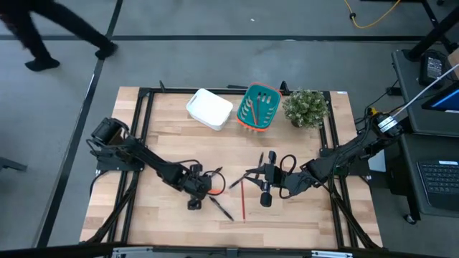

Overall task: Sort pens & pencils
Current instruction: Put the orange pencil into the green basket

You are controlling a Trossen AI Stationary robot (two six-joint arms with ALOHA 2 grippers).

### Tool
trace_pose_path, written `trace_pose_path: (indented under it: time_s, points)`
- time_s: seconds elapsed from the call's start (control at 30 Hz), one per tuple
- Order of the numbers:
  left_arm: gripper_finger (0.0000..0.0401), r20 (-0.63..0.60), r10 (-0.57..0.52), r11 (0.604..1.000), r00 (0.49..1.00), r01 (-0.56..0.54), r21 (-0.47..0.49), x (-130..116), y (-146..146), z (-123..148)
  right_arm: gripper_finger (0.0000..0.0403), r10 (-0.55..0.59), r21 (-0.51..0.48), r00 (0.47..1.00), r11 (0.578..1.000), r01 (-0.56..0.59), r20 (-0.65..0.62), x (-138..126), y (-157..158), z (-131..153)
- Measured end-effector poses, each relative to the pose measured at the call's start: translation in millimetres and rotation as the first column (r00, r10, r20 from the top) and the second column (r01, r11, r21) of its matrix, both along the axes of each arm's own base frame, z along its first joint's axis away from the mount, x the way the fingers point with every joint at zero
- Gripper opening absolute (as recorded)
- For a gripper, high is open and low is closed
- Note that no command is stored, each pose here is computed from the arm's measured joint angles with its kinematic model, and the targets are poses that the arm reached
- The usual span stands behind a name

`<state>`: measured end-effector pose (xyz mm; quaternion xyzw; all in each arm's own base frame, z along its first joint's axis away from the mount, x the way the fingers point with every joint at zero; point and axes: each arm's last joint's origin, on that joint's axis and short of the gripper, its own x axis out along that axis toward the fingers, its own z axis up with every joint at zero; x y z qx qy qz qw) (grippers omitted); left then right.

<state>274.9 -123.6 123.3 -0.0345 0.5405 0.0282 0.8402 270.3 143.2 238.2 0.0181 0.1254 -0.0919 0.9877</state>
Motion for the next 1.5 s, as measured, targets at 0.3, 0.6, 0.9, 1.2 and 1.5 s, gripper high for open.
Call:
trace_pose_path:
  time_s: [0.3, 0.6, 0.9, 1.2, 1.5]
  points:
    - [0.0087, 0.022, 0.028, 0.999, 0.999, -0.027, -0.047, -7, 1, -10, 0.0104, 0.000, 0.000, 1.000, 1.000, 0.000, 0.000, 0, 0, 0]
    - [0.0086, 0.004, 0.021, 0.998, 1.000, -0.020, -0.067, -8, 1, -11, 0.0104, 0.000, 0.000, 1.000, 1.000, 0.000, 0.001, 0, 0, 0]
    - [0.0082, 0.014, 0.011, 1.000, 1.000, -0.010, -0.026, -10, -5, -15, 0.0104, 0.000, 0.000, 1.000, 1.000, 0.000, 0.001, 0, 0, 0]
    - [0.0082, 0.032, -0.008, 1.000, 0.999, 0.008, 0.019, -13, -12, -16, 0.0104, -0.001, 0.000, 1.000, 1.000, 0.001, 0.001, 0, 0, 0]
    - [0.0052, 0.033, -0.023, 1.000, 0.999, 0.022, 0.019, -13, -12, -15, 0.0104, -0.001, 0.000, 1.000, 1.000, 0.001, 0.002, 0, 0, 0]
